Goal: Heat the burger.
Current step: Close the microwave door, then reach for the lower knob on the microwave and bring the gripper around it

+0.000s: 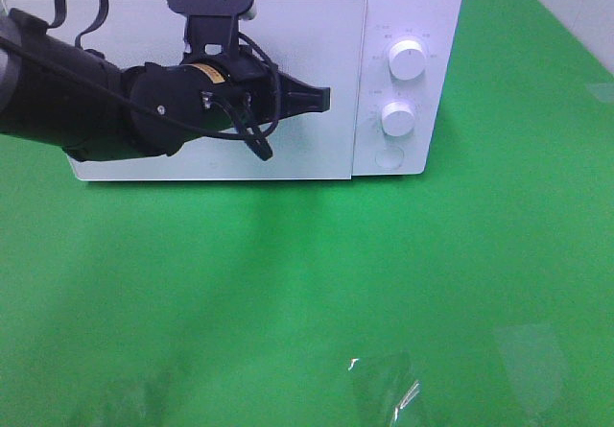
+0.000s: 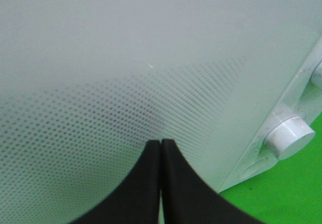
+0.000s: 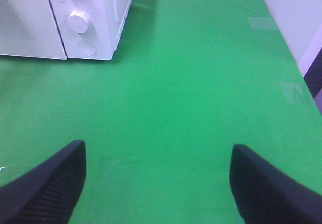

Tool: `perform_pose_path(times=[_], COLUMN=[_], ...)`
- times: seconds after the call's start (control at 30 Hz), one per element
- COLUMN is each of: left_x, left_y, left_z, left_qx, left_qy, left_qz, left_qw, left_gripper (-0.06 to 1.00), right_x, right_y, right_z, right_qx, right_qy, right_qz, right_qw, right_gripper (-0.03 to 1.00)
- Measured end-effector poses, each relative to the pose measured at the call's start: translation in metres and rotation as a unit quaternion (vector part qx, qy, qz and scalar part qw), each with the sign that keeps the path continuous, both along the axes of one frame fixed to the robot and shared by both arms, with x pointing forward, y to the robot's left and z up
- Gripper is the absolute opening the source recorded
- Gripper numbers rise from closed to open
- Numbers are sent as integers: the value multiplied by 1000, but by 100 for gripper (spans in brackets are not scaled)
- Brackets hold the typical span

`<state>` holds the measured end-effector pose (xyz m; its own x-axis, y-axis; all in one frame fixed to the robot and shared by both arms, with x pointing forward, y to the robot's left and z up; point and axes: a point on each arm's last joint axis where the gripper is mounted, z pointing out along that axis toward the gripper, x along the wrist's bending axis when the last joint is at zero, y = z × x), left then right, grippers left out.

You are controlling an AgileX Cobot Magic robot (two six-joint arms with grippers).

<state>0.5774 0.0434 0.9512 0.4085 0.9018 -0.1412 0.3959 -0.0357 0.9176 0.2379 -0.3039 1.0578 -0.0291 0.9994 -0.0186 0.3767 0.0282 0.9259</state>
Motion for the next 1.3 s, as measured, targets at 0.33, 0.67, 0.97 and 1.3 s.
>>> perform_pose_path(times=[0.33,0.67,0.97,1.3], left_x=[8,2,-40,-79], left_y=[-6,-4,-24,-27], left_z=[2,19,25,15], left_qx=[35,18,44,91], left_qy=[-1,26,90,257], left_qz=[-2,-9,-109,-234], left_qw=[999,999,989,933], left_gripper=[0,0,59,96], right_x=[0,0,0,0], right_y=[0,0,0,0], right_z=[0,0,0,0], right_qx=[0,0,0,0], right_qy=[0,0,0,0], right_qz=[0,0,0,0], right_qw=[1000,1000,1000,1000], right_gripper=[75,75,75,75])
